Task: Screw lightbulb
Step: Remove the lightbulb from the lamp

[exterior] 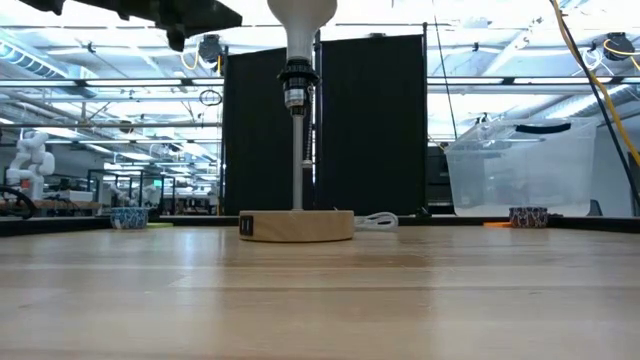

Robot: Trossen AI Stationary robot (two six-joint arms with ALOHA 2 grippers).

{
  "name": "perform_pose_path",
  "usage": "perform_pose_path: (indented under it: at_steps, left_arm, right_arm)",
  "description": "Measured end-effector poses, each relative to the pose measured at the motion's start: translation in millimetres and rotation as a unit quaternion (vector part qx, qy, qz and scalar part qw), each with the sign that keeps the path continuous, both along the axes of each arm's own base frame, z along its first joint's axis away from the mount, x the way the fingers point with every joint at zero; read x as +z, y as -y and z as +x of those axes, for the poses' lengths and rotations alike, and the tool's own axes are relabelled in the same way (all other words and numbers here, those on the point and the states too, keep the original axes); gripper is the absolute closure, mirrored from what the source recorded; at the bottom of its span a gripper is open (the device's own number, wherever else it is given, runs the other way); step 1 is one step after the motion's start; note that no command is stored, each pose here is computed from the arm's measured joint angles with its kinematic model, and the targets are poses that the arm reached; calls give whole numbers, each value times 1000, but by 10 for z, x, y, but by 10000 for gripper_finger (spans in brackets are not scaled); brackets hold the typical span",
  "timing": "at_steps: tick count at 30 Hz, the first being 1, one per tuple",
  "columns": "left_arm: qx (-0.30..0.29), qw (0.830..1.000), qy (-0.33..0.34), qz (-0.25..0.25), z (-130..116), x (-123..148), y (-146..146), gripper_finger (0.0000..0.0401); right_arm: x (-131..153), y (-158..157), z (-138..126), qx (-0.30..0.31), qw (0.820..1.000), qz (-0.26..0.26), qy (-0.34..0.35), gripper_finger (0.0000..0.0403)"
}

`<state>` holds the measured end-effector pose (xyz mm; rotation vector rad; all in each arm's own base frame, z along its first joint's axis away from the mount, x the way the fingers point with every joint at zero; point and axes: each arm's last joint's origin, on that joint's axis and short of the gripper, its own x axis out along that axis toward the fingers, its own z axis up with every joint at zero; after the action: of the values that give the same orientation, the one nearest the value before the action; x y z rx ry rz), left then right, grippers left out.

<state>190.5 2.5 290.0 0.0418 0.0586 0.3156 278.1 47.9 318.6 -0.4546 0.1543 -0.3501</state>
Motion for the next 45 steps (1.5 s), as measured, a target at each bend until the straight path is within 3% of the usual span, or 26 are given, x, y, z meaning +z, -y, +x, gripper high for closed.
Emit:
perform_pose_path:
  at_steps: [10, 17, 21, 28, 34, 39, 45]
  left_arm:
    - [-2, 999, -17, -35, -50, -445, 14, 400]
    - [-14, 999, 34, -40, -144, -825, 37, 400]
    - [-24, 998, 32, -41, -136, -978, 44, 400]
    - [-25, 999, -2, -21, 2, -1147, 45, 400]
    - [-63, 998, -2, -7, 129, -1255, 71, 400]
    - [-51, 998, -34, -1, 343, -1331, 41, 390]
    - [-44, 997, -64, -7, 601, -1440, -63, 362]
  right_arm:
    - [-400, 155, -178, -23, 999, 34, 31, 402]
    - [-650, 368, -305, -59, 992, 63, 92, 402]
    - [-747, 471, -353, -49, 989, 80, 112, 403]
    - [-837, 564, -272, 43, 987, 118, 99, 403]
    - [-932, 578, -216, 49, 986, 134, 85, 403]
    - [-891, 576, -214, 54, 984, 132, 108, 399]
    - [-867, 577, -209, 65, 981, 138, 117, 361]
